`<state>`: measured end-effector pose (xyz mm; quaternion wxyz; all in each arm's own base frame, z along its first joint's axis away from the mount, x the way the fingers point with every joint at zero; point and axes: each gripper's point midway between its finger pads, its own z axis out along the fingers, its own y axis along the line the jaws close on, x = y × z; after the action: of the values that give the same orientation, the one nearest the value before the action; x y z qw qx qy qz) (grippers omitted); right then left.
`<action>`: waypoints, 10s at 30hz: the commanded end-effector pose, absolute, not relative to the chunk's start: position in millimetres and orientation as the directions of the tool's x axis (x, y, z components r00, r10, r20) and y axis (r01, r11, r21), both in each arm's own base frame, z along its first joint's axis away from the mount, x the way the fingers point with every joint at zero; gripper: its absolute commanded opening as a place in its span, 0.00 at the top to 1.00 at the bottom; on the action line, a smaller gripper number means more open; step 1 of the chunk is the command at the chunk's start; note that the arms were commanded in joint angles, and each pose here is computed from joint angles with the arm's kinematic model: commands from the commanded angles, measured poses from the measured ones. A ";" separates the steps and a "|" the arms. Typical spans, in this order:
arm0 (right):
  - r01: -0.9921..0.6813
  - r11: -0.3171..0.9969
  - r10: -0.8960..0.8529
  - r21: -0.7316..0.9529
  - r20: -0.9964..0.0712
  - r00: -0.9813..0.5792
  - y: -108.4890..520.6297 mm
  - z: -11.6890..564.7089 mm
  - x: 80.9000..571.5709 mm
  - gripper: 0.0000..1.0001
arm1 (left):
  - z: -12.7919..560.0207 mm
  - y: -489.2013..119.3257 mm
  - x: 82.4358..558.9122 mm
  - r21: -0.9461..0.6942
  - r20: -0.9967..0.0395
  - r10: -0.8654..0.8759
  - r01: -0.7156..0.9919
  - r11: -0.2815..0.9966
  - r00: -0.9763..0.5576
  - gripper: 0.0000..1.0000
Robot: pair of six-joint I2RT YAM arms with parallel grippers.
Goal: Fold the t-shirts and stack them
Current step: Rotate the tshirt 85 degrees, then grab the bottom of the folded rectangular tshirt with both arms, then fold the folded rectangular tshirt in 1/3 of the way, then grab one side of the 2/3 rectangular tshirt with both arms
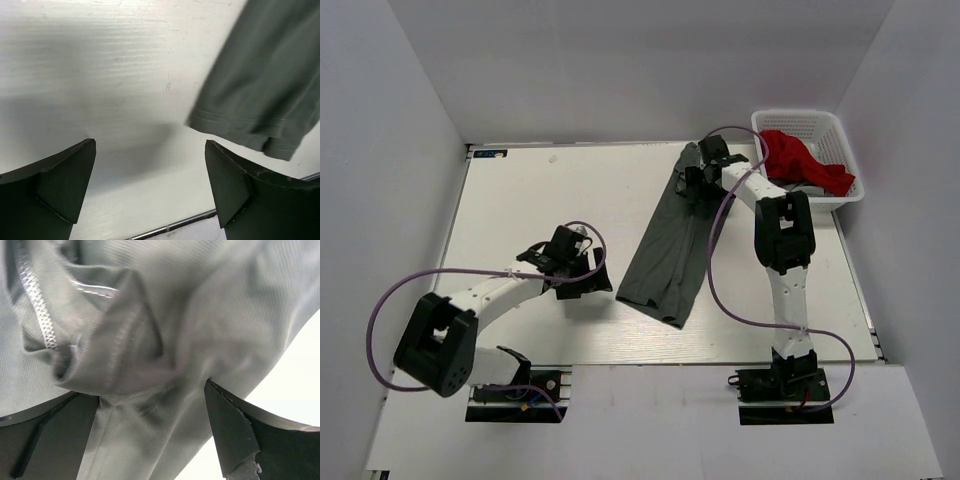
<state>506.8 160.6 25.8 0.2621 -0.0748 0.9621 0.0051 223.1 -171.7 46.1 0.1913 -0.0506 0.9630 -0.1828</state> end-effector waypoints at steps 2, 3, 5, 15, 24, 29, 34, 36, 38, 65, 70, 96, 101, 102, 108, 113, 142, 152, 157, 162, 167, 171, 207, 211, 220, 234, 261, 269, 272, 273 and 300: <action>-0.383 0.921 -0.347 -0.070 -0.596 -0.724 183.5 68.4 514.8 0.10 | 51.1 -192.6 244.2 -0.420 -0.375 -0.127 0.046 0.906 -0.918 0.00; -0.386 0.920 -0.347 -0.073 -0.610 -0.712 186.7 77.4 515.4 0.10 | 47.3 -196.7 251.6 -0.416 -0.368 -0.125 0.043 0.908 -0.921 0.00; -0.356 0.931 -0.331 -0.084 -0.603 -0.725 180.5 83.0 510.8 0.10 | 51.9 -208.2 266.9 -0.436 -0.384 -0.118 0.067 0.898 -0.916 0.00; -0.148 0.987 -0.076 0.061 -0.636 -0.768 169.0 81.6 495.3 0.10 | 80.7 -307.3 314.1 -0.654 -0.416 -0.014 0.288 0.699 -0.909 0.00; -0.137 0.973 0.015 0.183 -0.647 -0.762 162.7 83.7 528.4 0.10 | 66.8 -351.9 310.5 -0.615 -0.430 0.063 0.343 0.709 -0.900 0.00; -0.199 0.954 -0.019 0.226 -0.613 -0.790 177.8 54.2 532.0 0.10 | 25.8 -347.0 296.7 -0.599 -0.331 0.082 0.277 0.751 -0.940 0.00; -0.272 0.918 -0.064 0.289 -0.570 -0.819 202.1 32.4 529.0 0.10 | 8.1 -349.4 257.7 -0.597 -0.233 0.138 0.253 0.761 -0.963 0.00; -0.310 0.897 -0.090 0.316 -0.555 -0.827 219.5 19.0 523.2 0.10 | 12.3 -354.0 246.9 -0.611 -0.220 0.139 0.248 0.752 -0.965 0.00; -0.346 0.878 -0.114 0.331 -0.557 -0.822 232.9 17.2 522.0 0.10 | 16.4 -359.8 233.8 -0.616 -0.219 0.160 0.263 0.743 -0.963 0.00; -0.233 0.904 0.042 0.358 -0.617 -0.786 215.1 128.7 395.4 0.10 | 113.6 -255.1 233.1 -0.358 -0.506 -0.064 0.142 0.923 -0.860 0.00; -0.048 0.914 0.187 0.403 -0.524 -0.831 177.6 98.7 317.8 0.10 | 81.9 -238.5 198.1 -0.392 -0.425 -0.072 0.111 0.913 -0.903 0.00; -0.425 0.728 -0.289 0.538 -0.321 -0.902 253.0 42.4 161.5 0.10 | 50.5 -199.2 164.7 -0.371 -0.367 -0.170 -0.023 0.928 -0.915 0.00; -0.471 0.615 -0.357 0.632 -0.309 -0.881 282.7 59.3 135.8 0.10 | 50.4 -198.2 166.0 -0.366 -0.373 -0.172 -0.026 0.930 -0.912 0.00; -0.489 0.607 -0.356 0.626 -0.336 -0.872 287.6 66.8 139.2 0.10 | 50.4 -198.2 166.0 -0.366 -0.373 -0.172 -0.026 0.930 -0.912 0.00; -0.509 0.638 -0.389 0.578 -0.329 -0.861 298.0 69.1 140.7 0.10 | 51.7 -205.0 168.2 -0.391 -0.372 -0.173 -0.015 0.920 -0.912 0.00; -0.532 0.641 -0.410 0.553 -0.339 -0.847 313.4 68.2 147.1 0.10 | 51.2 -195.7 161.0 -0.374 -0.359 -0.186 -0.042 0.926 -0.915 0.00; -0.147 0.925 -0.091 0.349 -0.173 -0.981 201.4 27.7 117.6 0.15 | 14.2 -248.8 158.1 -0.439 -0.266 -0.010 0.112 0.891 -0.964 0.32; -0.168 0.887 -0.109 0.430 -0.157 -0.982 214.8 18.6 113.5 0.48 | 1.6 -246.6 136.5 -0.446 -0.201 0.034 0.123 0.887 -0.979 0.60; -0.166 0.887 -0.106 0.431 -0.161 -0.981 214.1 17.7 114.9 0.57 | -0.8 -242.5 135.0 -0.422 -0.187 0.036 0.113 0.899 -0.982 0.60; -0.171 0.887 -0.112 0.429 -0.158 -0.981 213.7 16.6 113.8 1.00 | -2.7 -229.3 130.9 -0.366 -0.170 0.033 0.094 0.926 -0.985 0.54; -0.166 0.888 -0.109 0.430 -0.155 -0.982 213.8 16.3 114.0 1.00 | 8.6 -236.0 128.8 -0.420 -0.182 0.037 0.112 0.901 -0.983 0.53; -0.175 0.883 -0.117 0.436 -0.157 -0.981 215.6 16.8 113.8 1.00 | 10.7 -242.7 126.4 -0.459 -0.200 0.056 0.144 0.877 -0.978 0.53; -0.057 0.983 0.043 0.177 -0.516 -0.856 197.7 113.5 296.3 1.00 | 134.4 -293.1 326.0 -0.297 -0.617 -0.093 0.122 0.947 -0.781 1.00; -0.043 0.980 0.081 0.194 -0.588 -0.805 204.9 142.5 344.0 1.00 | 128.7 -286.9 365.7 -0.270 -0.603 -0.131 0.047 0.962 -0.787 1.00; -0.055 0.974 0.078 0.219 -0.553 -0.830 213.2 127.9 397.2 1.00 | 131.1 -302.8 420.5 -0.306 -0.638 -0.109 0.120 0.945 -0.763 1.00; -0.097 0.952 0.090 0.291 -0.567 -0.819 212.3 119.3 444.6 1.00 | 110.5 -312.2 464.1 -0.353 -0.647 -0.100 0.181 0.918 -0.756 1.00; -0.277 0.868 0.049 0.412 -0.625 -0.779 209.3 135.4 459.8 0.10 | 175.0 -260.7 494.6 -0.385 -0.738 -0.189 0.174 0.906 -0.648 0.00; -0.392 0.794 -0.067 0.464 -0.575 -0.816 239.2 114.0 395.1 0.10 | 117.8 -229.2 369.2 -0.448 -0.588 -0.202 0.107 0.888 -0.783 0.00; -0.289 0.842 -0.012 0.455 -0.521 -0.854 226.9 97.9 378.5 0.10 | 96.2 -239.2 331.9 -0.517 -0.512 -0.175 0.139 0.845 -0.841 0.00; -0.256 0.849 0.008 0.462 -0.496 -0.869 218.7 90.5 367.1 0.10 | 87.3 -245.2 320.0 -0.528 -0.495 -0.151 0.158 0.835 -0.856 0.00; 0.026 0.849 0.235 0.527 -0.333 -0.913 192.2 26.2 330.0 0.35 | 9.8 -276.8 335.1 -0.381 -0.401 -0.026 0.141 0.914 -0.916 0.74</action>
<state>325.1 193.3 31.1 0.1880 0.0642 0.9433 0.2661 341.5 -279.5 20.2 0.2215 0.0234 0.9504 -0.2171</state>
